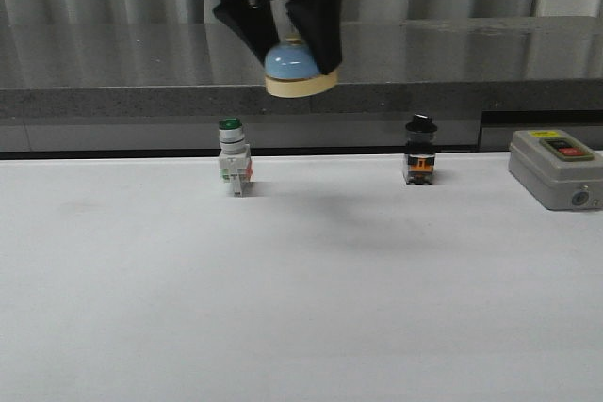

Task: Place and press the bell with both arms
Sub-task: 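Lift the bell with the left gripper and carry it toward table center, then lower the bell onto the table and open the left gripper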

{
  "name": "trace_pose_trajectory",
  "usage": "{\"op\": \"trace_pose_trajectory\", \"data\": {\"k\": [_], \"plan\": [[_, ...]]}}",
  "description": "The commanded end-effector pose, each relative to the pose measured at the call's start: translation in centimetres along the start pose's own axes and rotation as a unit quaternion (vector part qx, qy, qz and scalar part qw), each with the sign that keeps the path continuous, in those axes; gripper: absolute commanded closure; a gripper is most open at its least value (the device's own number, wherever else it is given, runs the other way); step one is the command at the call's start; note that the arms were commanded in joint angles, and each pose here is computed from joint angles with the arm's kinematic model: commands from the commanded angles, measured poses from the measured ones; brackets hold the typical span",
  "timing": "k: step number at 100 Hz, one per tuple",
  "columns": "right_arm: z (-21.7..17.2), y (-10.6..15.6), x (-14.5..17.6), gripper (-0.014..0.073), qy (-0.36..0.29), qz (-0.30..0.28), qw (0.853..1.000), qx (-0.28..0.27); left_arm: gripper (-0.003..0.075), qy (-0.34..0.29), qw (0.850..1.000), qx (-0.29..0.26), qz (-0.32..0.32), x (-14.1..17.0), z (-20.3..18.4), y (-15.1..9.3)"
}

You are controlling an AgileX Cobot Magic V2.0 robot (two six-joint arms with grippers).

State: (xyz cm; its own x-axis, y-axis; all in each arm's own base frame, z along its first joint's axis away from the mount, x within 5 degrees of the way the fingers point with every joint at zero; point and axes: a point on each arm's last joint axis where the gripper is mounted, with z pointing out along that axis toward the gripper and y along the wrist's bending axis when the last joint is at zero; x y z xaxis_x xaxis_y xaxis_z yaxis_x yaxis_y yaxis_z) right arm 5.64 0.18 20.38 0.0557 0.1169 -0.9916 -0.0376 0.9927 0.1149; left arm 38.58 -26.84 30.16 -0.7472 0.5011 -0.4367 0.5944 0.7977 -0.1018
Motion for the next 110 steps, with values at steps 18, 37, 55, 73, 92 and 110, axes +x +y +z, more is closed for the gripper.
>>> {"op": "trace_pose_trajectory", "data": {"k": [18,37,55,73,92,110], "plan": [[-0.2,0.1,-1.3,0.0655,-0.056,-0.005,0.998,-0.003,0.0459,-0.033,0.998,0.030,0.047,-0.5,-0.7,-5.4],[-0.2,0.1,-1.3,0.0655,-0.056,-0.005,0.998,-0.003,0.0459,-0.005,0.997,0.037,0.069,0.1,2.4,-7.7],[-0.2,0.1,-1.3,0.0655,-0.056,-0.005,0.998,-0.003,0.0459,0.028,0.997,0.035,0.068,0.7,6.0,-7.7],[-0.2,0.1,-1.3,0.0655,-0.056,-0.005,0.998,-0.003,0.0457,0.045,0.996,0.034,0.066,1.1,8.3,-7.5],[-0.2,0.1,-1.3,0.0655,-0.056,-0.005,0.998,-0.003,0.0374,0.050,0.996,0.040,0.062,1.3,8.5,-7.6],[-0.2,0.1,-1.3,0.0655,-0.056,-0.005,0.998,-0.003,0.0246,0.052,0.996,0.040,0.063,1.3,8.4,-7.6]]}}
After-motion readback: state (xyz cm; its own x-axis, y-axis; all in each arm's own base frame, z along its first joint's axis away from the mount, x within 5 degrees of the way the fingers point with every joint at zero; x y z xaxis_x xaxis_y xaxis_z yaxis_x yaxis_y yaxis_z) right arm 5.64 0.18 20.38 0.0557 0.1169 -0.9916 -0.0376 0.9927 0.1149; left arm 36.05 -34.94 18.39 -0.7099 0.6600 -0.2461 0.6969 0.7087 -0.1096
